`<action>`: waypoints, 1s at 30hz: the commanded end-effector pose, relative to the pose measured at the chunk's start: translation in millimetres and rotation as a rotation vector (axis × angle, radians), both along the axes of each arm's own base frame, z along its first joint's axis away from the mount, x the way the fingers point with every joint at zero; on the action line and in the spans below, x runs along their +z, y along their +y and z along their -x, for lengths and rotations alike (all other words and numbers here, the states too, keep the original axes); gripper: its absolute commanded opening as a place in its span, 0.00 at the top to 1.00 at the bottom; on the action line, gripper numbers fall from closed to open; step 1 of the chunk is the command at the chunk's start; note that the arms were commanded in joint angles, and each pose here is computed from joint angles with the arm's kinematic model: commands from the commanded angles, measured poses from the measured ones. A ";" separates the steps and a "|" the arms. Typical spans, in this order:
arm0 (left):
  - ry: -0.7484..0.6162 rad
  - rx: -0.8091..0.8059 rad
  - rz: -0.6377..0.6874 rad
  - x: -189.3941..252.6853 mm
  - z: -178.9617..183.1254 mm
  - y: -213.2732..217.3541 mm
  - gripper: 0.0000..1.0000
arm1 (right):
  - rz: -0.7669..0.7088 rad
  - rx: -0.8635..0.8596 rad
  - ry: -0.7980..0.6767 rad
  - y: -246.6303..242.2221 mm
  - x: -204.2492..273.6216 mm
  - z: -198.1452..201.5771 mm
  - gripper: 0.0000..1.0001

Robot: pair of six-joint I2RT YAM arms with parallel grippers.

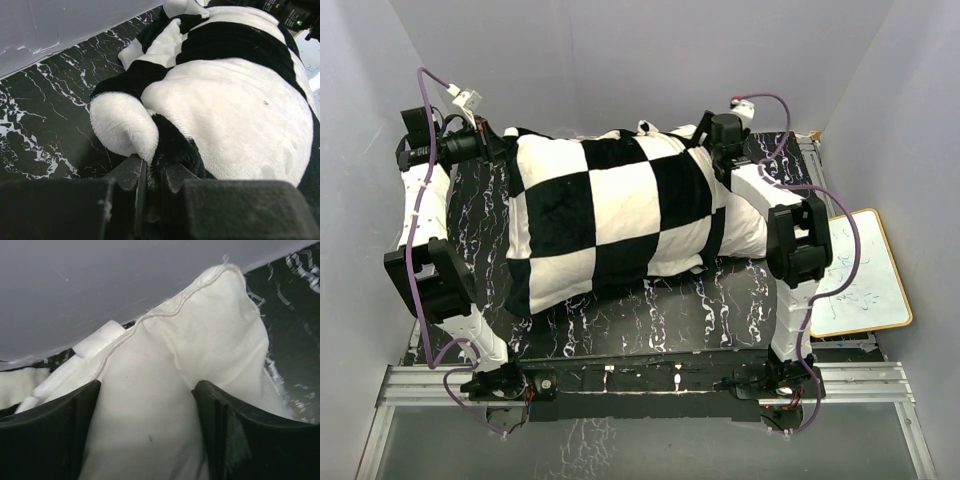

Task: Remove the pillowcase from the pillow
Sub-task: Remove the pillow from the pillowcase.

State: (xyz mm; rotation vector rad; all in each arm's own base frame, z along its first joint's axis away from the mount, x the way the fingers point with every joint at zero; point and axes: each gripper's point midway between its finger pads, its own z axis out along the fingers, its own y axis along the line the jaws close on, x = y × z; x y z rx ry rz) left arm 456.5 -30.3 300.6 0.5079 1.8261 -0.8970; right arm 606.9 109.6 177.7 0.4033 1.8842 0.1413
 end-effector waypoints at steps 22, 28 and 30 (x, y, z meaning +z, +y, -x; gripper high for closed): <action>-0.092 0.425 -0.669 -0.8 72.6 170.9 1.00 | -0.467 -0.426 -0.369 -133.2 50.7 130.5 0.92; -0.068 0.528 -0.713 -1.8 81.3 221.7 1.00 | -0.466 -0.526 -0.424 -181.4 47.7 164.2 0.92; -0.052 0.567 -0.716 -2.2 83.7 240.6 1.00 | -0.473 -0.563 -0.415 -195.5 36.2 178.1 0.92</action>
